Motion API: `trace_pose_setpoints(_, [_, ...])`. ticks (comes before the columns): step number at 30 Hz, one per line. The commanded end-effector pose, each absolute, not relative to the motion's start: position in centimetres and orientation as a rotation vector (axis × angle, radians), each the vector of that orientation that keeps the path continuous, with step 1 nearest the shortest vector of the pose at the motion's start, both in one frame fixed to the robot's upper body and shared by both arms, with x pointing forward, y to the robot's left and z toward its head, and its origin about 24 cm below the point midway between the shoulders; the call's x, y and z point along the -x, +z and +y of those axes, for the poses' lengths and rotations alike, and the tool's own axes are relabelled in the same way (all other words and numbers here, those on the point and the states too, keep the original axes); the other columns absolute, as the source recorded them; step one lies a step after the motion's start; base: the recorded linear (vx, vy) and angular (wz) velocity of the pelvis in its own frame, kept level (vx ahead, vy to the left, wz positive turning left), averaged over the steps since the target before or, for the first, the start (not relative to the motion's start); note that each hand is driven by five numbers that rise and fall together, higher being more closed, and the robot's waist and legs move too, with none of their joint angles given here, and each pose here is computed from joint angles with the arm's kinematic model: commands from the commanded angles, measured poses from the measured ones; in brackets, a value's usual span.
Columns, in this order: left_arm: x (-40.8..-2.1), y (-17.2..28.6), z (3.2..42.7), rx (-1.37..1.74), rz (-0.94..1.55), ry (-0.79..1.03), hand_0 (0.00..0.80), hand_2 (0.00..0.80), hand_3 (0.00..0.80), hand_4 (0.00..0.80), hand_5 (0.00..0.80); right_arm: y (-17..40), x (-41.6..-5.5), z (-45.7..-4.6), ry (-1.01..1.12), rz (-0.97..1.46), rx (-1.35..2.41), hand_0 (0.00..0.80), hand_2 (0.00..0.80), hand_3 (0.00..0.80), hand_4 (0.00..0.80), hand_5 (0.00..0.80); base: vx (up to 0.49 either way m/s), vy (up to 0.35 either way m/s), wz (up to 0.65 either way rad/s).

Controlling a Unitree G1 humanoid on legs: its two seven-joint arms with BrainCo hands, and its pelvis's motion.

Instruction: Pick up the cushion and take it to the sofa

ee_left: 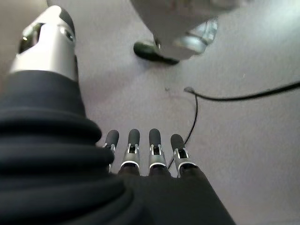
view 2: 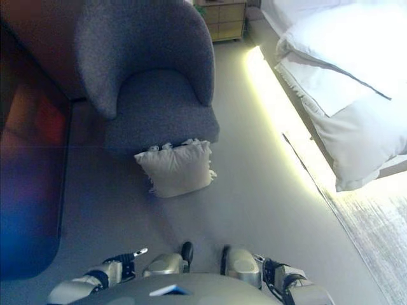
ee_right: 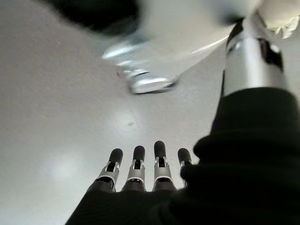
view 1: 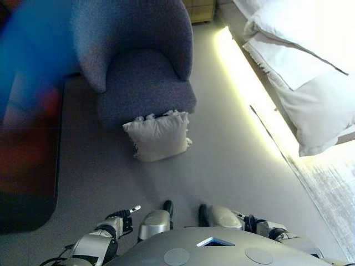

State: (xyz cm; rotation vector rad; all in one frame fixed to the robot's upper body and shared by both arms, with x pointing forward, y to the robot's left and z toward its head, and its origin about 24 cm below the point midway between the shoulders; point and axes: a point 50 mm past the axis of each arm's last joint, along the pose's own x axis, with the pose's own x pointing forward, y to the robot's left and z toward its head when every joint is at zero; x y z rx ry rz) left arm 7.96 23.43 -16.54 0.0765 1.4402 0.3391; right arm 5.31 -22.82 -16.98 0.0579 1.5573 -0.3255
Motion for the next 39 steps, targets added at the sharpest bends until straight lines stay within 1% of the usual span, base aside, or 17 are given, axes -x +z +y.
trace_pose_setpoints(1, [-7.5,-16.6,23.5,-0.081,1.444,0.36,0.0,0.0,0.0,0.0,0.0,-17.1,-2.3,-23.2,-0.329,1.635,-0.028,0.0,0.0,0.0,0.0,0.0,0.341,-0.077,1.1])
trace_pose_setpoints(4, [-6.6,-16.7,23.9,-0.096,1.467,0.388,0.0,0.0,0.0,0.0,0.0,-17.2,-1.6,-23.2,-0.305,1.652,0.017,0.0,0.0,0.0,0.0,0.0,0.51,-0.19,1.0])
trace_pose_setpoints(7, [-5.9,-16.7,24.0,-0.105,1.48,0.391,0.0,0.0,0.0,0.0,0.0,-17.2,-1.6,-23.1,-0.314,1.649,0.023,0.0,0.0,0.0,0.0,0.0,0.399,-0.231,0.53])
trace_pose_setpoints(11, [-5.5,-17.0,23.3,-0.156,1.455,0.266,0.0,0.0,0.0,0.0,0.0,-16.8,-3.2,-24.3,-0.327,1.591,0.081,0.0,0.0,0.0,0.0,0.0,0.379,-0.224,0.4])
trace_pose_setpoints(13, [-5.9,-17.0,22.9,-0.157,1.426,0.27,0.0,0.0,0.0,0.0,0.0,-16.6,-4.1,-24.9,-0.322,1.575,0.118,0.0,0.0,0.0,0.0,0.0,0.257,-0.198,0.45])
trace_pose_setpoints(16, [-6.1,-17.0,22.6,-0.136,1.428,0.327,0.0,0.0,0.0,0.0,0.0,-16.4,-4.7,-25.4,-0.313,1.57,0.138,0.0,0.0,0.0,0.0,0.0,0.256,-0.187,0.21])
trace_pose_setpoints(22, [-5.8,-17.1,22.6,-0.107,1.462,0.37,0.0,0.0,0.0,0.0,0.0,-16.3,-4.7,-25.6,-0.301,1.589,0.136,0.0,0.0,0.0,0.0,0.0,0.253,0.002,0.32])
trace_pose_setpoints(27, [-4.8,-17.2,22.6,-0.119,1.492,0.34,0.0,0.0,0.0,0.0,0.0,-16.4,-4.4,-25.6,-0.332,1.57,0.135,0.0,0.0,0.0,0.0,0.0,0.37,0.059,0.52])
trace_pose_setpoints(31, [-4.1,-17.3,22.6,-0.119,1.489,0.319,0.0,0.0,0.0,0.0,0.0,-16.3,-5.1,-25.7,-0.357,1.552,0.145,0.0,0.0,0.0,0.0,0.0,0.491,0.179,-0.52])
trace_pose_setpoints(36, [-5.4,-17.1,22.5,-0.158,1.466,0.292,0.0,0.0,0.0,0.0,0.0,-16.3,-4.5,-25.6,-0.394,1.58,0.139,0.0,0.0,0.0,0.0,0.0,0.468,0.311,-0.88])
trace_pose_setpoints(38, [-6.6,-16.7,23.4,-0.197,1.446,0.302,0.0,0.0,0.0,0.0,0.0,-16.5,-4.4,-25.1,-0.41,1.569,0.099,0.0,0.0,0.0,0.0,0.0,0.374,0.216,-0.02])
trace_pose_setpoints(39, [-7.2,-16.5,24.0,-0.206,1.429,0.317,0.0,0.0,0.0,0.0,0.0,-16.6,-4.9,-24.8,-0.422,1.539,0.08,0.0,0.0,0.0,0.0,0.0,0.246,0.165,0.07])
